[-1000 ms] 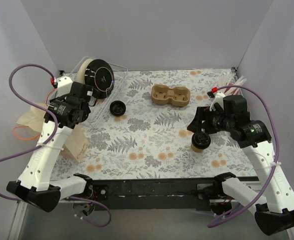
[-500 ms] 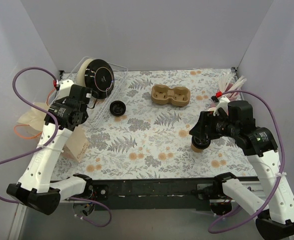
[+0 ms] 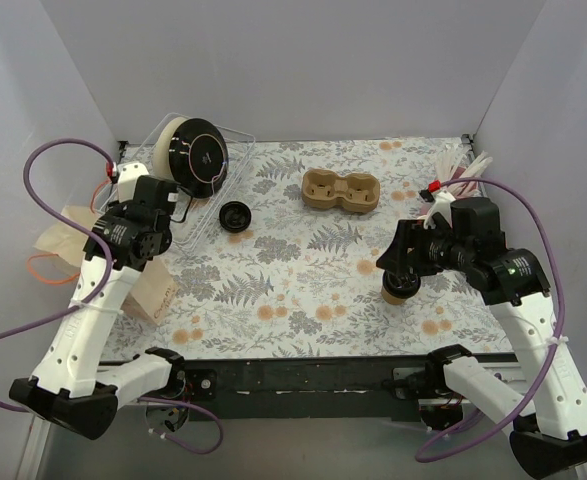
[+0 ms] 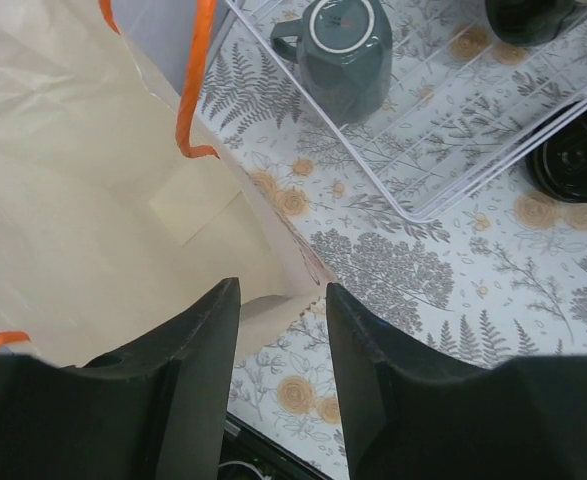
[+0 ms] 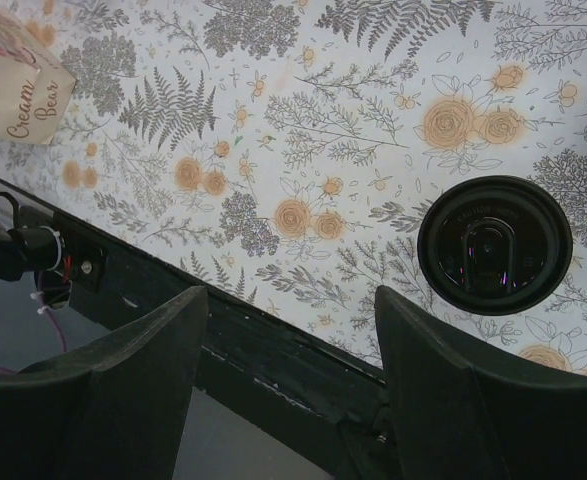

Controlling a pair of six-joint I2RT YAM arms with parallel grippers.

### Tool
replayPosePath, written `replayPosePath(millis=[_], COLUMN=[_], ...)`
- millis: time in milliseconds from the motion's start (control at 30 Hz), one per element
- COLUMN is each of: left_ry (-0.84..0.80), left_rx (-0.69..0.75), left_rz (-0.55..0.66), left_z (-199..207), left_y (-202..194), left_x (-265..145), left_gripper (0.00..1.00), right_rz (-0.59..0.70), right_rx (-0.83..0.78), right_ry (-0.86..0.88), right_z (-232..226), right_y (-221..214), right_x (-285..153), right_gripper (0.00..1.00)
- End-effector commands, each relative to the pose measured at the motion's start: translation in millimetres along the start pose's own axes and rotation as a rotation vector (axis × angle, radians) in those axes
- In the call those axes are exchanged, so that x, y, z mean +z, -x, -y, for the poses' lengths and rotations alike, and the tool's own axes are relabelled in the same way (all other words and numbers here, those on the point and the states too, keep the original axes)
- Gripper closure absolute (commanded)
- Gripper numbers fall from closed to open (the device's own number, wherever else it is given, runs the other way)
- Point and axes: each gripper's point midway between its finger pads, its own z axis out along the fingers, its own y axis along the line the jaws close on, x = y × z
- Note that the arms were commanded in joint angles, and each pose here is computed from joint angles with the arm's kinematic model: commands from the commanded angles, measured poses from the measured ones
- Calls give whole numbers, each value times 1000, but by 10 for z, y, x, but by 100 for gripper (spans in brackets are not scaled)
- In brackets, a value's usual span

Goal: Pack the takeout coffee

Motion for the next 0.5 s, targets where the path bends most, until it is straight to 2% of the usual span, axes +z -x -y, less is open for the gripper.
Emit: replayPosePath(millis=[0, 167, 267, 300, 467], left_ry=[121, 150, 141, 132, 47], left_rx=[55, 129, 149, 157, 158], left_rz=[85, 77, 79, 84, 84], left_z=[-234, -311, -304, -283, -129], left_y=[97, -18, -47, -19, 146], left_x=[57, 106, 123, 126, 52], left_gripper=[58, 55, 46, 38, 34], right_rz=[36, 24, 27, 24, 10], right_rx=[0, -18, -29, -29, -26], right_ry=[24, 6, 0, 1, 12], right_z=[-110, -105, -100, -98, -105], right_y=[119, 137, 154, 153, 137], right_x=[-118, -179, -194, -184, -143], right_gripper=[25, 25, 25, 25, 25])
